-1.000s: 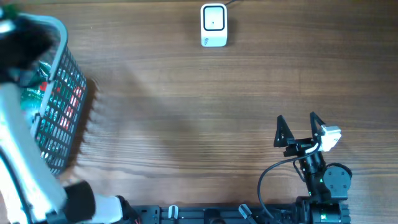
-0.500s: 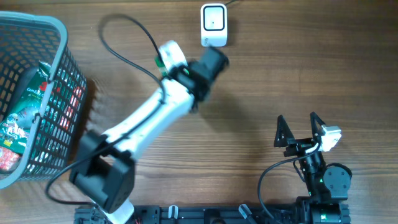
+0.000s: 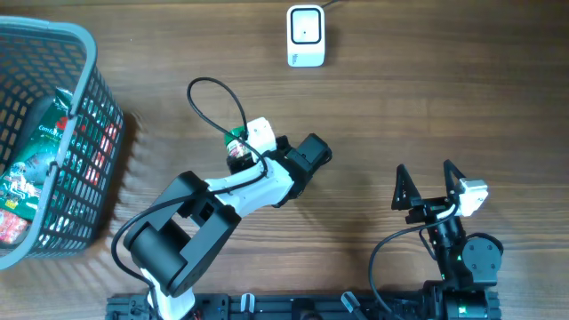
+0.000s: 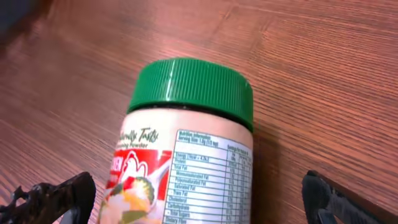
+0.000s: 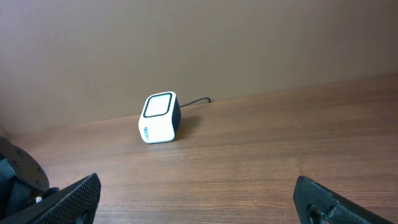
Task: Scan the item barcode
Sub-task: 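Carry the jar with the left gripper and set it on the table, then reach the left gripper into the basket and grasp the green glove packet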
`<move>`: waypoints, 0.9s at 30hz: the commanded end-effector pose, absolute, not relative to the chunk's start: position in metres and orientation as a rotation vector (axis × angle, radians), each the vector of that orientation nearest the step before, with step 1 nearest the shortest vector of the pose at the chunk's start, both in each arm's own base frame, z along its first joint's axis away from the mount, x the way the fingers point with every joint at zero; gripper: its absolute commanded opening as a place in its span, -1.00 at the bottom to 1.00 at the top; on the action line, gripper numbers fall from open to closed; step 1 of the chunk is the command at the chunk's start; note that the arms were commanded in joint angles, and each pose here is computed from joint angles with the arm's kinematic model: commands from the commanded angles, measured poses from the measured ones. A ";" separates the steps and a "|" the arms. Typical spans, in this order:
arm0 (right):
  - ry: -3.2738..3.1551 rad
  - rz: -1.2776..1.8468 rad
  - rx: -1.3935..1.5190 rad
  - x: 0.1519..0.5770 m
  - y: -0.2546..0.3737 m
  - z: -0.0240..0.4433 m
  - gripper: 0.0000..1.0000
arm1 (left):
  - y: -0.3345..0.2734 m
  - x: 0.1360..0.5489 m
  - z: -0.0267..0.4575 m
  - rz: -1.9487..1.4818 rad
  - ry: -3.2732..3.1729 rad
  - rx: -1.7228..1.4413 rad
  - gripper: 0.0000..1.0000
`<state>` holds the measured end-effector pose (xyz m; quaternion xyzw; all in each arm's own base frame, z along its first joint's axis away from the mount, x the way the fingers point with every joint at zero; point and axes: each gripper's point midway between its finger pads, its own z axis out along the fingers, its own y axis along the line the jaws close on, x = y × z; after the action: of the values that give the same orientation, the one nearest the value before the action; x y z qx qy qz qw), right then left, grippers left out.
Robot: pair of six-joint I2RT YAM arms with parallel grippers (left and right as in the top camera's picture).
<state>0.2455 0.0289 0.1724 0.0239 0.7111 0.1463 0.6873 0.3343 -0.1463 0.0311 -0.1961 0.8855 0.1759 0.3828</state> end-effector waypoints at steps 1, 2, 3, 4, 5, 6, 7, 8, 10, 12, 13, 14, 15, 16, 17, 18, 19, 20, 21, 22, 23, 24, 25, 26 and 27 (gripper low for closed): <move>1.581 0.326 0.061 0.245 0.028 0.175 0.99 | -0.145 0.342 0.053 0.583 2.199 -0.295 1.00; 1.581 0.326 0.060 0.245 0.028 0.175 0.99 | -0.147 0.345 0.064 0.589 2.180 -0.263 1.00; 1.581 0.326 0.060 0.245 0.028 0.175 1.00 | -0.147 0.349 0.085 0.602 2.128 -0.247 1.00; 1.581 0.326 0.060 0.245 0.028 0.175 0.99 | -0.145 0.353 0.109 0.609 2.071 -0.255 1.00; 1.581 0.326 0.060 0.245 0.028 0.175 0.99 | -0.144 0.356 0.132 0.602 2.026 -0.268 1.00; 1.581 0.325 0.060 0.245 0.028 0.175 0.99 | -0.147 0.364 0.185 0.556 1.970 -0.262 1.00; 1.581 0.326 0.060 0.245 0.028 0.175 0.99 | -0.146 0.368 0.232 0.495 1.925 -0.278 1.00; 1.581 0.326 0.060 0.245 0.028 0.175 1.00 | -0.141 0.370 0.265 0.448 1.884 -0.315 1.00; 1.581 0.326 0.060 0.245 0.028 0.175 0.99 | -0.078 0.365 0.389 0.212 1.718 -0.555 1.00; 1.581 0.326 0.060 0.245 0.028 0.175 0.99 | -0.027 0.352 0.432 0.056 1.679 -0.664 0.99; 1.581 0.326 0.060 0.245 0.028 0.175 0.99 | 0.021 0.336 0.443 -0.003 1.625 -0.816 1.00; 1.581 0.326 0.060 0.245 0.028 0.175 0.99 | 0.079 0.308 0.439 0.000 1.540 -1.040 1.00; 1.581 0.326 0.060 0.245 0.028 0.175 0.99 | 0.122 0.282 0.426 0.032 1.485 -1.224 1.00; 1.581 0.326 0.060 0.245 0.028 0.175 0.99 | 0.161 0.254 0.406 0.101 1.456 -1.393 1.00; 1.581 0.326 0.060 0.245 0.028 0.175 0.99 | 0.185 0.237 0.387 0.151 1.460 -1.511 1.00; 1.581 0.326 0.060 0.245 0.028 0.175 0.99 | 0.206 0.223 0.365 0.181 1.476 -1.627 0.99; 1.581 0.326 0.060 0.245 0.028 0.175 0.99 | 0.226 0.213 0.337 0.189 1.497 -1.759 1.00; 1.581 0.326 0.060 0.245 0.028 0.175 0.99 | 0.239 0.206 0.312 0.168 1.488 -1.893 1.00; 1.581 0.326 0.060 0.245 0.028 0.175 0.99 | 0.249 0.201 0.288 0.146 1.471 -2.016 1.00; 1.581 0.326 0.060 0.245 0.028 0.175 0.99 | 0.259 0.198 0.256 0.122 1.464 -2.155 1.00; 1.581 0.325 0.060 0.245 0.028 0.175 0.99 | 0.263 0.198 0.240 0.113 1.474 -2.209 1.00; 1.581 0.326 0.060 0.245 0.028 0.175 0.99 | 0.266 0.199 0.227 0.111 1.479 -2.256 1.00; 1.581 0.325 0.060 0.245 0.028 0.175 0.99 | 0.270 0.202 0.208 0.120 1.511 -2.304 1.00; 1.581 0.326 0.060 0.245 0.028 0.175 1.00 | 0.273 0.205 0.190 0.132 1.551 -2.348 1.00; 1.581 0.326 0.060 0.245 0.028 0.175 0.99 | 0.274 0.207 0.173 0.143 1.586 -2.390 0.99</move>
<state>0.2456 0.0282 0.1724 0.0256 0.7111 0.1446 0.6876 0.1977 0.2753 0.2095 -0.8095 0.5504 0.0690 0.1922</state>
